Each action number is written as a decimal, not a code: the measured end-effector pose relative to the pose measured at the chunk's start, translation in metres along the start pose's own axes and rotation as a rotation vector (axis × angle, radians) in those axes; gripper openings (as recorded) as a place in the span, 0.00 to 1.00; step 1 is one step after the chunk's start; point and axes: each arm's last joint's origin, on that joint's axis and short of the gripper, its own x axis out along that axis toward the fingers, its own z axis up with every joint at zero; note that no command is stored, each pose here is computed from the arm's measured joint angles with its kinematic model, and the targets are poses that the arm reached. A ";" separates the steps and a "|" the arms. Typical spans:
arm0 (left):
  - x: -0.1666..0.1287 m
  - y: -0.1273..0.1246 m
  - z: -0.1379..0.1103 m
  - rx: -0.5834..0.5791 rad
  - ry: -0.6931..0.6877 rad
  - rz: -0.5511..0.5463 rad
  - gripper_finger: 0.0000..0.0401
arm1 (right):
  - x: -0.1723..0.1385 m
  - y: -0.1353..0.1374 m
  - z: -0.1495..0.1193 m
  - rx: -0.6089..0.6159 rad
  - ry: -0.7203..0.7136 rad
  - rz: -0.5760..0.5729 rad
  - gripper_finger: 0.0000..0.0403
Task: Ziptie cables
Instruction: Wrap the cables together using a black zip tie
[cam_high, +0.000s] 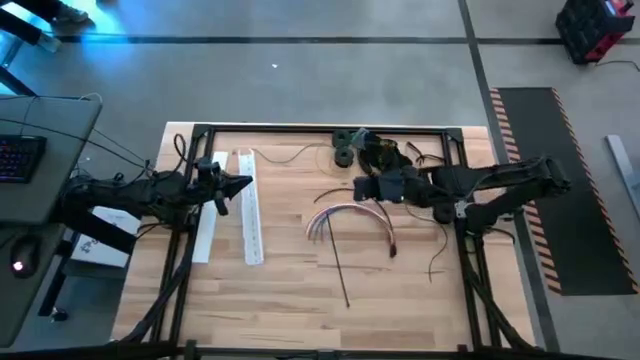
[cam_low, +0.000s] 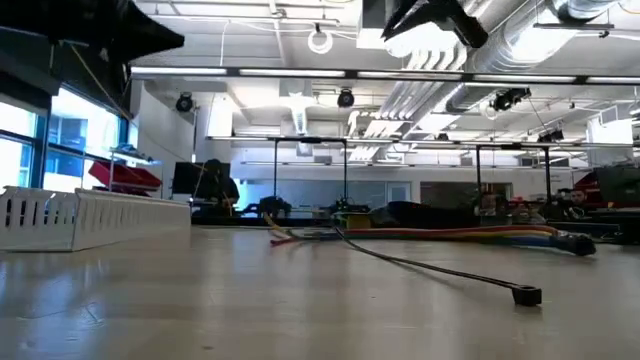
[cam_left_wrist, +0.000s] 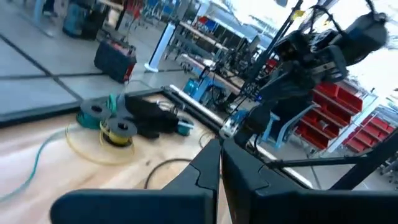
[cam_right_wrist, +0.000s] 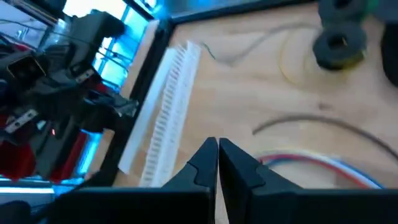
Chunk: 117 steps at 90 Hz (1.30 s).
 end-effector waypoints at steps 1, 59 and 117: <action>0.000 0.000 0.001 -0.001 -0.002 -0.001 0.00 | 0.000 0.000 0.000 -0.008 0.009 0.002 0.00; 0.002 0.001 -0.010 -0.099 0.159 0.007 0.00 | 0.044 -0.069 -0.097 -0.244 0.821 -0.515 0.59; 0.004 0.001 -0.011 -0.148 0.180 -0.001 0.00 | 0.073 -0.146 -0.145 -0.079 0.764 -0.549 0.06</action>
